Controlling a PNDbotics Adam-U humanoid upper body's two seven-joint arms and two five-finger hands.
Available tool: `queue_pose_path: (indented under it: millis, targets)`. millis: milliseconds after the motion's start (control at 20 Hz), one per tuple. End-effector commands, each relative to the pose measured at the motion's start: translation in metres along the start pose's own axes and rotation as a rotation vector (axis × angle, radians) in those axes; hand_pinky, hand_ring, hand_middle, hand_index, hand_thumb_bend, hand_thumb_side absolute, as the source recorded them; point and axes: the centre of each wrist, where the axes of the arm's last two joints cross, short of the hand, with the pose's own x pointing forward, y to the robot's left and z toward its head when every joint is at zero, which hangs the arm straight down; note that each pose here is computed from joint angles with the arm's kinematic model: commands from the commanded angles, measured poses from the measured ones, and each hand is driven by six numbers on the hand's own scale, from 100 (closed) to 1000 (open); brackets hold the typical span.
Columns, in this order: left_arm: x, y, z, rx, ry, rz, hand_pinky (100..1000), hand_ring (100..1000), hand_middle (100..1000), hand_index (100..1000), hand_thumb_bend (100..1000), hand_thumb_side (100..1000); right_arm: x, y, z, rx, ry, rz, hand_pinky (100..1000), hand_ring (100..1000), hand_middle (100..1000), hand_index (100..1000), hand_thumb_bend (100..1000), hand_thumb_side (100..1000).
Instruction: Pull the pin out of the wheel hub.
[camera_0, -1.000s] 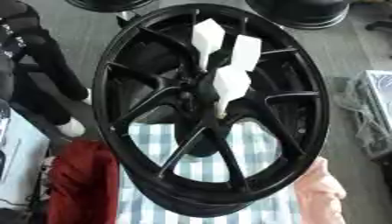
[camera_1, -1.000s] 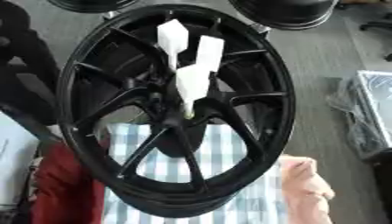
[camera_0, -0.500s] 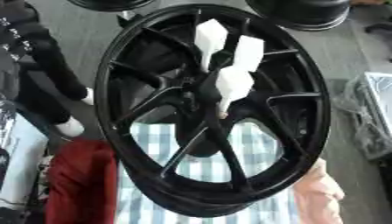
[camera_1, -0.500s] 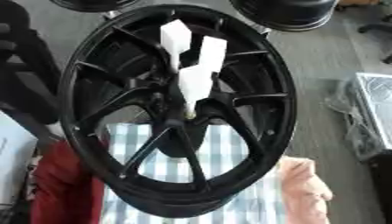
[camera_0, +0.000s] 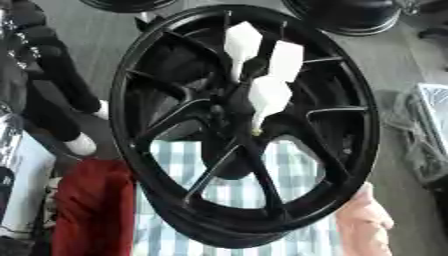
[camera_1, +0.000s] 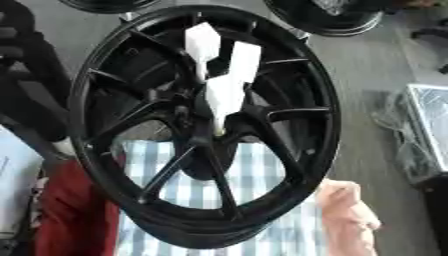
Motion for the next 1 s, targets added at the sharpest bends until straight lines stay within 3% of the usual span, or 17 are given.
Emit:
queue_pose_path:
  millis: [50,450,750,1000]
  targets:
    - [0.011,0.008,-0.003,0.006,-0.030,-0.036,575,685,694,761,200,789,0.011,-0.008,0.006,0.017,0.016,0.034,833,815,807,888,100,199]
    - [0.013,0.009,-0.005,0.013,-0.042,-0.035,576,684,695,761,200,787,0.007,0.004,0.010,0.156,0.031,0.039,815,792,774,868,100,211]
    - [0.014,0.008,-0.005,0.008,-0.041,-0.031,577,683,695,761,200,787,0.007,0.008,0.008,0.210,-0.002,-0.031,796,784,775,886,100,285]
    - [0.015,0.004,-0.008,-0.005,-0.047,-0.021,578,683,695,762,200,781,0.009,0.011,0.005,0.246,-0.036,-0.073,784,769,766,896,100,228]
